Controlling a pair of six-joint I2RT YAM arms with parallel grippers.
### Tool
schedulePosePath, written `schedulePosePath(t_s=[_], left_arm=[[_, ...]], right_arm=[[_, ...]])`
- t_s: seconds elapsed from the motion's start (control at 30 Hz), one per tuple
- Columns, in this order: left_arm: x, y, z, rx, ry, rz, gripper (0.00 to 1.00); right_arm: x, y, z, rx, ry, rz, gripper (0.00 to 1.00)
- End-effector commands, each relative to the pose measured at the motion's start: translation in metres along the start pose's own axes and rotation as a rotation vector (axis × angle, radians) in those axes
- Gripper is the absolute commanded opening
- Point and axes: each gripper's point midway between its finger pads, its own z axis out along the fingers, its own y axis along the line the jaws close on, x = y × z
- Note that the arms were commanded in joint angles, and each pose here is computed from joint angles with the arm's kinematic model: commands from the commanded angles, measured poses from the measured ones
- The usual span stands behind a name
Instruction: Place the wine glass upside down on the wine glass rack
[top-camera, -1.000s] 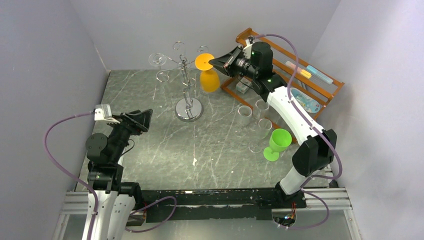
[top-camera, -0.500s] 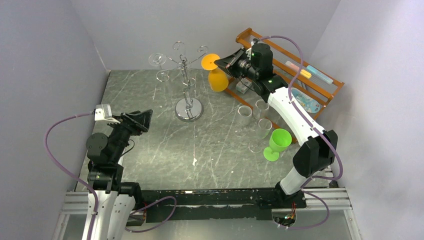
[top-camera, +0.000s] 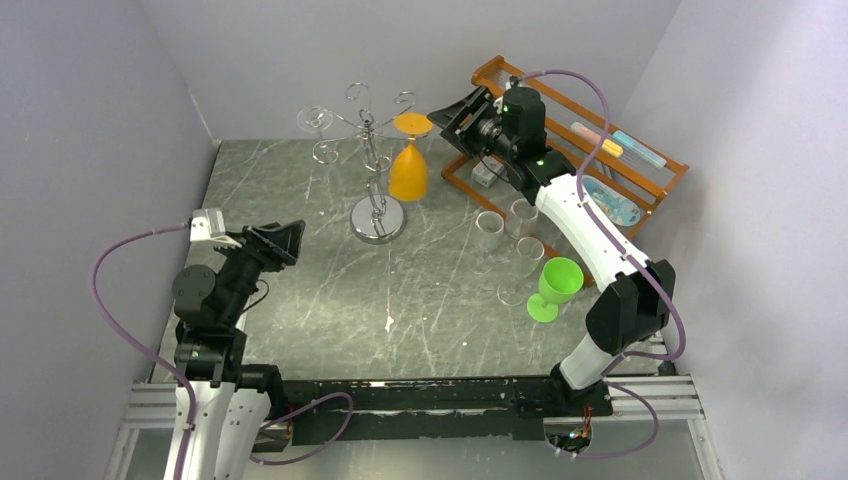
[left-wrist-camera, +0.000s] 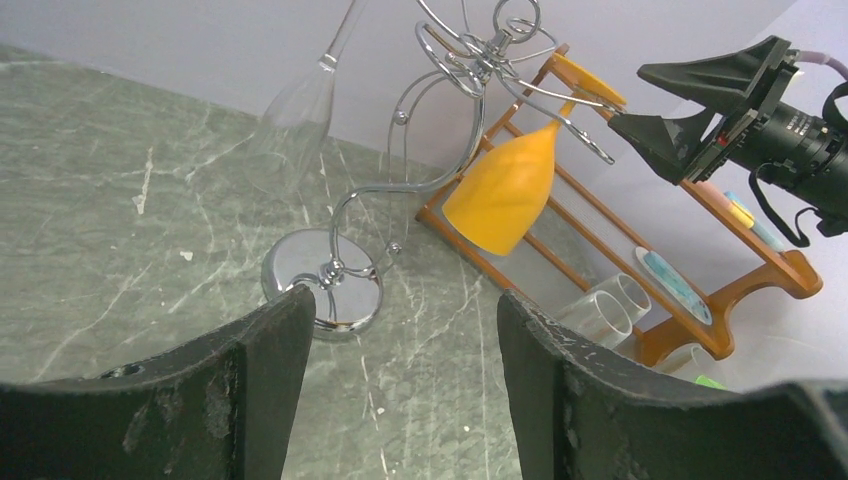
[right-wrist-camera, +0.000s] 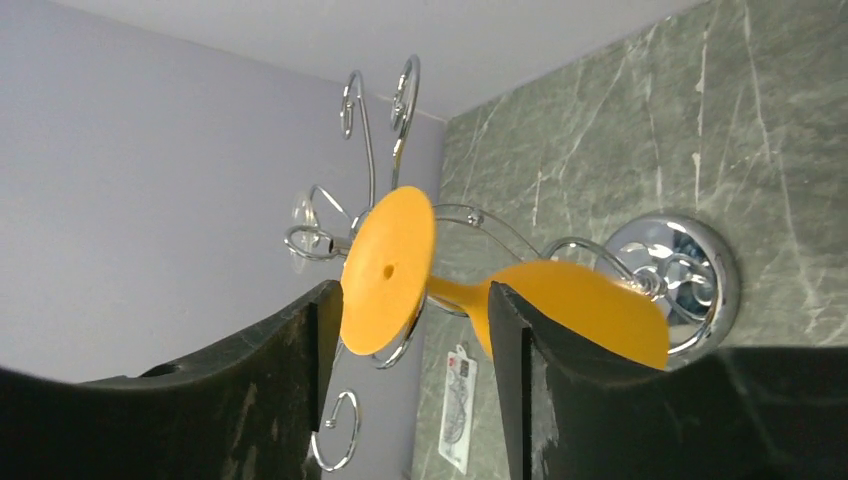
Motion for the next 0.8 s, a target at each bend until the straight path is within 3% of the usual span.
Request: schedulePosePath(t_s=[0.0, 0.43, 0.5, 0.77], left_arm=[[-0.013, -0.005, -0.003, -0.004, -0.009, 0.068, 0.72], [-0.023, -0.007, -0.003, -0.018, 0.008, 0.152, 0.84], [-0.023, -0.007, -0.002, -0.018, 0.013, 0.152, 0.9], [-0.03, -0.01, 0.0, -0.017, -0.001, 0.145, 0.94]], right_arm=[[-0.011, 0.002, -0.013, 0.003, -0.047, -0.033, 0.61], [-0.018, -0.037, -0.111, 0.14, -0.241, -0.211, 0.71], [-0.017, -0.048, -0.127, 0.166, -0.281, -0.215, 0.71], [0.005, -0.08, -0.145, 0.267, -0.215, -0.284, 0.66]])
